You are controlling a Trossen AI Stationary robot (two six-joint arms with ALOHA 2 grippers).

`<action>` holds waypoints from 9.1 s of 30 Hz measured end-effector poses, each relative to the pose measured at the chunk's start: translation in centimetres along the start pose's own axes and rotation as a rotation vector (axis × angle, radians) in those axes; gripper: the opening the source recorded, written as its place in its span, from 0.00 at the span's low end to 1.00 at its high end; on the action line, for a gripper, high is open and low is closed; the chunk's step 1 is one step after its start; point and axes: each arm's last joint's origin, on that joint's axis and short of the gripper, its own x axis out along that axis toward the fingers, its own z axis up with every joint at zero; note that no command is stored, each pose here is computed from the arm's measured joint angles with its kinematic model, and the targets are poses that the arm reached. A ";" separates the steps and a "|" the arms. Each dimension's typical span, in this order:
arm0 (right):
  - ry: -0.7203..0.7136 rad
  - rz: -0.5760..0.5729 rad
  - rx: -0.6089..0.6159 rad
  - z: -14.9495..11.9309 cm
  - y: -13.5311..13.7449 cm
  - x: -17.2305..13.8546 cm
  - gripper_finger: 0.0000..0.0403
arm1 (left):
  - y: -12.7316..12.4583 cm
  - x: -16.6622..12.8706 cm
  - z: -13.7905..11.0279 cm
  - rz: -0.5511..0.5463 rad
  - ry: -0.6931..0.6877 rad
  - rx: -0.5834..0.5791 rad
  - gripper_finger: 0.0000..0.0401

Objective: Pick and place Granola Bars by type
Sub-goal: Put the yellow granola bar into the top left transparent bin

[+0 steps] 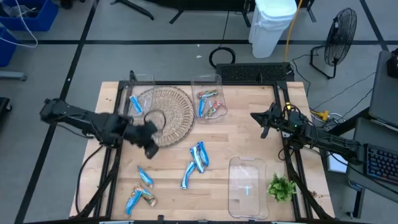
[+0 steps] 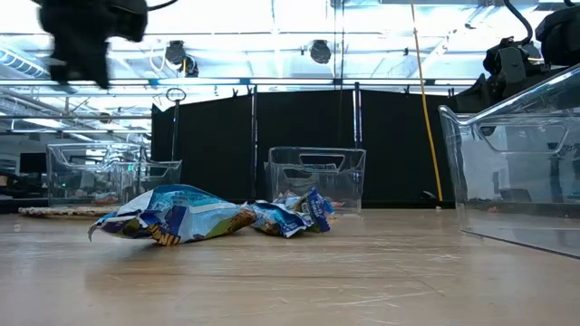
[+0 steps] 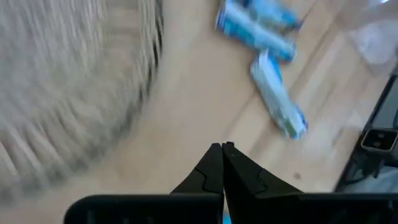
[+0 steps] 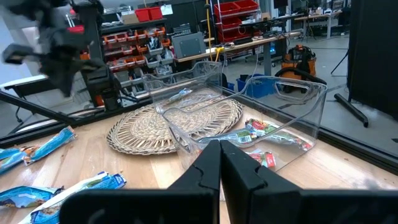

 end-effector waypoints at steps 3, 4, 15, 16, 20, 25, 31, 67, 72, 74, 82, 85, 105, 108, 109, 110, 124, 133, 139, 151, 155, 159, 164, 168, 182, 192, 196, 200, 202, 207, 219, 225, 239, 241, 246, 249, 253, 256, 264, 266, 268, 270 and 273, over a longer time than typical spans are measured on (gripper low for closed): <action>0.000 0.000 0.000 0.0 0.0 0.0 0.00 | -1.6 1.0 -2.4 0.021 0.059 -0.101 0.03; 0.000 0.000 0.000 0.0 0.0 0.0 0.00 | -2.1 1.3 -3.2 0.033 0.076 -0.131 0.04; 0.000 0.000 0.000 0.0 0.0 0.0 0.00 | -4.3 5.1 -10.3 0.272 0.127 -0.728 0.04; 0.000 0.000 0.000 0.0 0.0 0.0 0.00 | -4.2 5.2 -10.5 0.302 0.114 -0.780 0.05; 0.000 0.000 0.000 0.0 0.0 0.0 0.00 | -3.4 5.4 -11.0 0.420 0.067 -0.893 0.08; 0.000 0.000 0.000 0.0 0.0 0.0 0.00 | -3.2 5.5 -11.1 0.475 0.099 -0.902 0.09; 0.000 0.000 0.000 0.0 0.0 0.0 0.00 | -3.0 5.3 -11.3 0.524 0.143 -0.908 0.09; 0.000 0.000 0.000 0.0 0.0 0.0 0.00 | -2.7 8.8 -11.6 0.683 0.074 -0.974 0.44; 0.000 0.000 0.000 0.0 0.0 0.0 0.00 | -2.7 9.5 -11.8 0.691 0.061 -0.936 0.44; 0.000 0.000 0.000 0.0 0.0 0.0 0.00 | -2.6 9.7 -11.8 0.692 0.054 -0.930 0.44; 0.000 0.000 0.000 0.0 0.0 0.0 0.00 | -2.7 9.9 -11.9 0.687 0.051 -0.939 0.44; 0.001 0.000 0.000 0.0 0.0 0.0 0.00 | -2.7 9.9 -11.9 0.684 0.051 -0.940 0.44; 0.001 0.000 0.000 0.0 0.0 0.0 0.00 | -2.9 10.1 -11.7 0.617 0.015 -0.854 0.06; 0.000 0.000 0.000 0.0 0.0 0.0 0.00 | -2.9 10.1 -11.7 0.616 0.018 -0.845 0.04; 0.000 0.000 0.000 0.0 0.0 0.0 0.00 | -2.9 10.1 -11.7 0.616 0.018 -0.845 0.03; 0.000 0.000 0.000 0.0 0.0 0.0 0.00 | -2.9 10.1 -11.7 0.616 0.018 -0.845 0.02; 0.000 0.000 0.000 0.0 0.0 0.0 0.00 | -3.0 10.2 -11.6 0.607 0.020 -0.813 0.03; 0.000 0.000 0.000 0.0 0.0 0.0 0.00 | -3.6 9.2 -9.5 0.383 -0.223 -0.581 0.01; 0.000 0.000 0.000 0.0 0.0 0.0 0.00 | -3.5 7.3 -7.0 0.301 -0.365 -0.386 0.01; 0.000 0.000 0.000 0.0 0.0 0.0 0.00 | -2.3 5.1 -1.8 0.383 -0.511 0.015 0.01; 0.000 0.000 0.000 0.0 0.0 0.0 0.00 | -2.0 5.4 1.0 0.378 -0.514 0.080 0.01; 0.000 0.000 0.000 0.0 0.0 0.0 0.00 | -1.9 5.5 4.0 0.329 -0.522 0.210 0.01; 0.000 0.000 0.000 0.0 0.0 0.0 0.00 | -1.9 5.3 6.8 0.273 -0.572 0.398 0.01; 0.000 0.000 0.000 0.0 0.0 0.0 0.00 | -2.7 4.4 7.8 0.181 -0.636 0.569 0.01; 0.002 0.000 0.000 0.0 0.0 0.0 0.00 | 2.3 2.0 5.1 0.057 -0.918 0.611 0.01; 0.005 -0.001 0.000 0.0 0.0 0.0 0.00 | 8.6 0.0 0.5 -0.075 -1.230 0.585 0.01; 0.005 -0.001 0.000 0.0 0.0 0.0 0.00 | 9.9 -0.6 -0.7 -0.081 -1.310 0.570 0.01; 0.005 -0.001 0.000 0.0 0.0 0.0 0.00 | 10.7 -1.0 -1.4 -0.048 -1.349 0.547 0.01; 0.005 0.000 0.000 0.0 0.0 0.0 0.00 | 11.1 -1.2 -1.5 -0.002 -1.358 0.519 0.01; 0.005 -0.001 0.000 0.0 0.0 0.0 0.00 | 12.0 -1.8 -1.7 0.131 -1.404 0.444 0.01; 0.005 -0.001 0.000 0.0 0.0 0.0 0.00 | 14.1 -2.8 -1.7 0.394 -1.516 0.025 0.02; 0.005 -0.001 0.000 0.0 0.0 0.0 0.00 | 15.0 -2.4 -1.7 0.516 -1.493 -0.109 0.02; 0.005 -0.001 0.000 0.0 0.0 0.0 0.00 | 15.1 -5.4 -1.1 0.620 -1.500 -0.219 0.01; 0.005 -0.001 0.000 0.0 0.0 0.0 0.00 | 14.5 -7.0 -0.6 0.637 -1.474 -0.225 0.01; 0.005 0.000 0.000 0.0 0.0 0.0 0.00 | 12.8 -10.8 1.9 0.687 -1.371 -0.191 0.01; 0.005 -0.001 0.000 0.0 0.0 0.0 0.00 | 12.1 -12.6 4.0 0.761 -1.277 -0.159 0.01; 0.005 -0.001 0.000 0.0 0.0 0.0 0.00 | 12.2 -13.8 7.0 0.778 -1.122 -0.143 0.01; 0.004 -0.001 0.000 0.0 0.0 0.0 0.00 | 13.9 -13.6 9.0 0.859 -0.947 -0.186 0.01; 0.009 -0.001 0.000 -0.1 0.0 0.1 0.00 | 14.2 -12.9 9.1 0.870 -0.853 -0.235 0.01; 0.008 -0.001 0.000 -0.1 0.0 0.1 0.00 | 14.1 -13.1 8.9 0.817 -0.874 -0.255 0.01; 0.009 -0.001 0.000 -0.1 0.0 0.1 0.00 | 14.4 -12.8 8.6 0.797 -0.824 -0.273 0.01; 0.009 -0.001 0.000 -0.1 0.0 0.1 0.00 | 14.7 -12.4 8.5 0.765 -0.789 -0.286 0.01; 0.009 -0.001 0.000 -0.1 0.0 0.1 0.00 | 15.3 -11.0 8.2 0.765 -0.722 -0.296 0.01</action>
